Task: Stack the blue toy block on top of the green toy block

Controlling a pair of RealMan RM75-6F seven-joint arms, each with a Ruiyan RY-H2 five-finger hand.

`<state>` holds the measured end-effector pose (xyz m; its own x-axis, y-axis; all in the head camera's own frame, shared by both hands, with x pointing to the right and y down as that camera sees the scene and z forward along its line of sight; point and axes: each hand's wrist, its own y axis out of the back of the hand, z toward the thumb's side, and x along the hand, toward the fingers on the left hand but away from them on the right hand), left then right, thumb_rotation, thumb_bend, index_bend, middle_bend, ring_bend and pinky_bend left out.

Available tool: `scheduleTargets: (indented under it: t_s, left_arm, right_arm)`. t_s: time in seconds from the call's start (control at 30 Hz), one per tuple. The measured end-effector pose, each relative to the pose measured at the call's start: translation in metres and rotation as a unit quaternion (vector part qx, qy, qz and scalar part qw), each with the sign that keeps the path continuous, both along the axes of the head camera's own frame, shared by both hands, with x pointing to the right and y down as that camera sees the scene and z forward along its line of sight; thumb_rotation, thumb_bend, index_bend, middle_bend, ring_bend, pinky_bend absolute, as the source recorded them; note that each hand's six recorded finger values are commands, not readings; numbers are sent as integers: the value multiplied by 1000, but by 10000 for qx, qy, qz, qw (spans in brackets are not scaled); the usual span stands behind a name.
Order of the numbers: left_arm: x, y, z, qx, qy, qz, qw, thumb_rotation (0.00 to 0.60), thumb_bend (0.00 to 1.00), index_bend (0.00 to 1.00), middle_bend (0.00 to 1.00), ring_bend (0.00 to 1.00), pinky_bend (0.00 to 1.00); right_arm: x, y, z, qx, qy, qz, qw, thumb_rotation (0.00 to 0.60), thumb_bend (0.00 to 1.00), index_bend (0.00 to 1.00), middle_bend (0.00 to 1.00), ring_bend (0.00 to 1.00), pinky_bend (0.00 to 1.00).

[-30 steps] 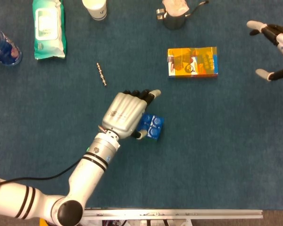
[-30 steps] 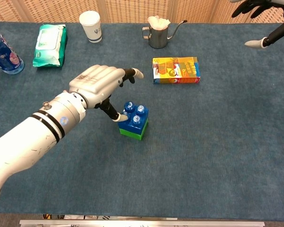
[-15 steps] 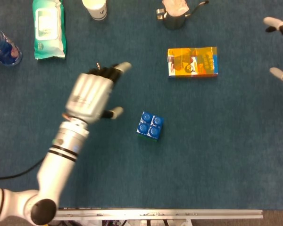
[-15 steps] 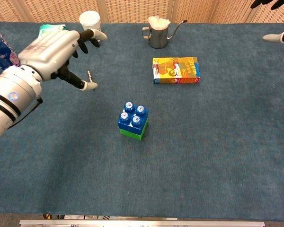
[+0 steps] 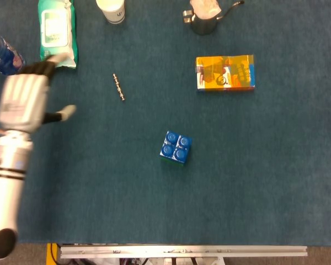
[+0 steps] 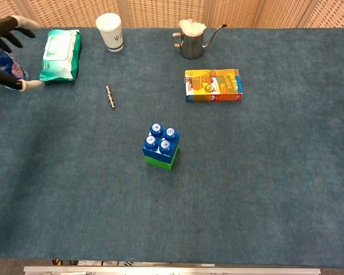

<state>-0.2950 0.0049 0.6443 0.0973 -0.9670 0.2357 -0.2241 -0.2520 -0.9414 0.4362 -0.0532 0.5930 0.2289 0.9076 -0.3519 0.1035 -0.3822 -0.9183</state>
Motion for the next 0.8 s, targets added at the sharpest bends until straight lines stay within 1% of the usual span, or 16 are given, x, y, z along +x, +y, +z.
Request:
scheduleTargets:
  t_s: [0.1, 0.3, 0.43, 0.67, 0.8]
  left_arm:
    - [-28, 9, -1, 56, -195, -99, 9997, 600, 137, 188, 247, 287, 308]
    - [-60, 31, -5, 151, -337, -235, 9990, 600, 137, 191, 251, 287, 295]
    - [-73, 40, -10, 294, -355, -272, 9986, 600, 136, 204, 256, 287, 292]
    - [-84, 52, -14, 423, -301, -255, 9983, 600, 137, 211, 266, 287, 288]
    - [-89, 61, -13, 387, -354, -270, 9983, 600, 137, 212, 266, 287, 282]
  right_arm:
    - [9, 10, 0, 149, 104, 117, 9998, 600, 254, 100, 233, 158, 196]
    - [27, 32, 0, 425, 181, 393, 9982, 600, 254, 100, 233, 158, 199]
    - [38, 51, 4, 525, 250, 569, 9967, 600, 254, 100, 233, 158, 199]
    - [52, 79, 5, 536, 308, 863, 9943, 600, 254, 100, 234, 158, 198]
    - [57, 91, 3, 524, 348, 980, 9932, 600, 254, 100, 237, 158, 199]
